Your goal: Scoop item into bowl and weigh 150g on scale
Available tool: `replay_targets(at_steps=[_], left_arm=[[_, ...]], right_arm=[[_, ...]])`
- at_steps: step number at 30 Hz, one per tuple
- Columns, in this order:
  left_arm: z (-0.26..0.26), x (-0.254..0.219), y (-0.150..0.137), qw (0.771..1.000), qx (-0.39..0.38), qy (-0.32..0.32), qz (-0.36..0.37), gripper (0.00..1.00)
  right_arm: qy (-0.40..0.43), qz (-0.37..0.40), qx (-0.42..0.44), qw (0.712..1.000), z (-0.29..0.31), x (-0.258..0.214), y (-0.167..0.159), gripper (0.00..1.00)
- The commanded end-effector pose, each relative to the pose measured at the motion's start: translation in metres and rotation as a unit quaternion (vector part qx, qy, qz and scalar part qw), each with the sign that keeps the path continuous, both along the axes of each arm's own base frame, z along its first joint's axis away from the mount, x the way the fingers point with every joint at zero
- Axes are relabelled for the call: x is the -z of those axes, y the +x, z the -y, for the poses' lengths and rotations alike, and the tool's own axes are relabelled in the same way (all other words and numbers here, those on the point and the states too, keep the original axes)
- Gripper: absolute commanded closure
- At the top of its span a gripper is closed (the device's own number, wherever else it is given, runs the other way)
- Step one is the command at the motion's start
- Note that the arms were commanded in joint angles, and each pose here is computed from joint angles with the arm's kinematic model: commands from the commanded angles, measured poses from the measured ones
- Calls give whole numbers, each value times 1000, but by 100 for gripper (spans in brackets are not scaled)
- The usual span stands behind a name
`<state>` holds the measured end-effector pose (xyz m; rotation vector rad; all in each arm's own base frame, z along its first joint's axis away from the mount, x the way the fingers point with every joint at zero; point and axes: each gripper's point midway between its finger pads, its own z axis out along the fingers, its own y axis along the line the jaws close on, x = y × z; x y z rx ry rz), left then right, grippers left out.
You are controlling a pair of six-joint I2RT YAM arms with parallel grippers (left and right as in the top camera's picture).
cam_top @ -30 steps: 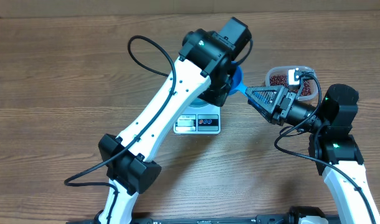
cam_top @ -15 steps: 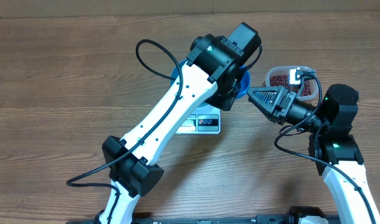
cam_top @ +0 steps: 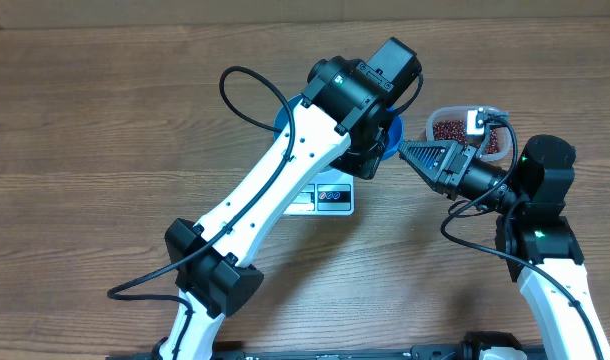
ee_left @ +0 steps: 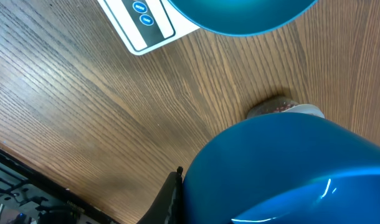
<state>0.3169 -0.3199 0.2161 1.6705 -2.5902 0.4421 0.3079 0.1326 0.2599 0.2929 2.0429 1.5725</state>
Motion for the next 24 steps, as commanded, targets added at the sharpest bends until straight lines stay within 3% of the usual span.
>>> replay_targets(at_steps=[1, 14, 24], left_arm=[[6, -9, -5, 1000, 1, -13, 3, 96], [6, -9, -5, 1000, 1, -12, 3, 96], [6, -9, -5, 1000, 1, -12, 3, 96]], right_arm=[[-2, 15, 2, 1000, 0, -10, 2, 85], [-2, 15, 2, 1000, 0, -10, 2, 96], [-2, 10, 2, 1000, 0, -9, 2, 96]])
